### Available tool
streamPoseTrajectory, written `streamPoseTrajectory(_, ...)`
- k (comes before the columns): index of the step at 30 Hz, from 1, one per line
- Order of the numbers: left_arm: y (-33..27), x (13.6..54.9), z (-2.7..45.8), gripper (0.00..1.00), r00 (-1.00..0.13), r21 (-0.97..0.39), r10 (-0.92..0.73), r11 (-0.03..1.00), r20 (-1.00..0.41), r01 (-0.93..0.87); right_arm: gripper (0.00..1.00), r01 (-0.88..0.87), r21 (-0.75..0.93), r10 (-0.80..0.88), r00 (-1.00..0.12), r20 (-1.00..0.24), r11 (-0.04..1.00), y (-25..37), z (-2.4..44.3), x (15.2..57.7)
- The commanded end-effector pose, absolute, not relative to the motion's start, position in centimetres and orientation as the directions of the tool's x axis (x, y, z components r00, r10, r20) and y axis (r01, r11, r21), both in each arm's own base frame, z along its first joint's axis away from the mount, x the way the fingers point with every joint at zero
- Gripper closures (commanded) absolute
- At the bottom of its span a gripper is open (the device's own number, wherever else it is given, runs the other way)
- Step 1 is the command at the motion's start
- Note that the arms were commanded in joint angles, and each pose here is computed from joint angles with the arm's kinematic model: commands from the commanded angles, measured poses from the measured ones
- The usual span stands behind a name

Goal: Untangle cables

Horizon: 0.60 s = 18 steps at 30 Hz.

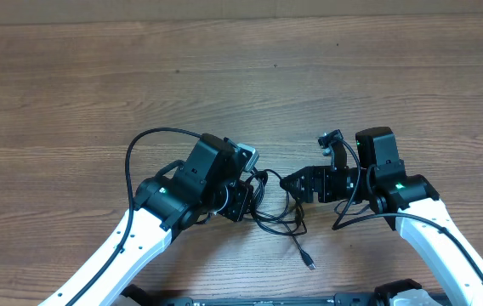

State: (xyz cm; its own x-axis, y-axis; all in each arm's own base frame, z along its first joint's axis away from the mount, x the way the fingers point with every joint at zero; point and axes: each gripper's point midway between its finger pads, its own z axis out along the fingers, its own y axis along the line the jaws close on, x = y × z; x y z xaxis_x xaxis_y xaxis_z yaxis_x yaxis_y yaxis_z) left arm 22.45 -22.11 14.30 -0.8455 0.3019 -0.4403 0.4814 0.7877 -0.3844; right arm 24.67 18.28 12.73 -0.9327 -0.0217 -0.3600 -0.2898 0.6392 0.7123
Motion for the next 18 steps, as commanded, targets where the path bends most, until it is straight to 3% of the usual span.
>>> streamPoseTrajectory(1,-22.62,23.03,16.31,0.96,-0.805,-0.368,0.310,0.766,-0.506,0.527,0.26,-0.300,0.705,-0.014,-0.925,-0.381,0.643,18.29,13.31,25.28)
streamPoseTrajectory(18,-21.93,23.60,16.03,0.96,-0.777,-0.300,0.344,0.780,-0.527,0.549,0.28,-0.300,0.705,-0.014,-0.925,-0.380,0.642,18.29,13.31,25.27)
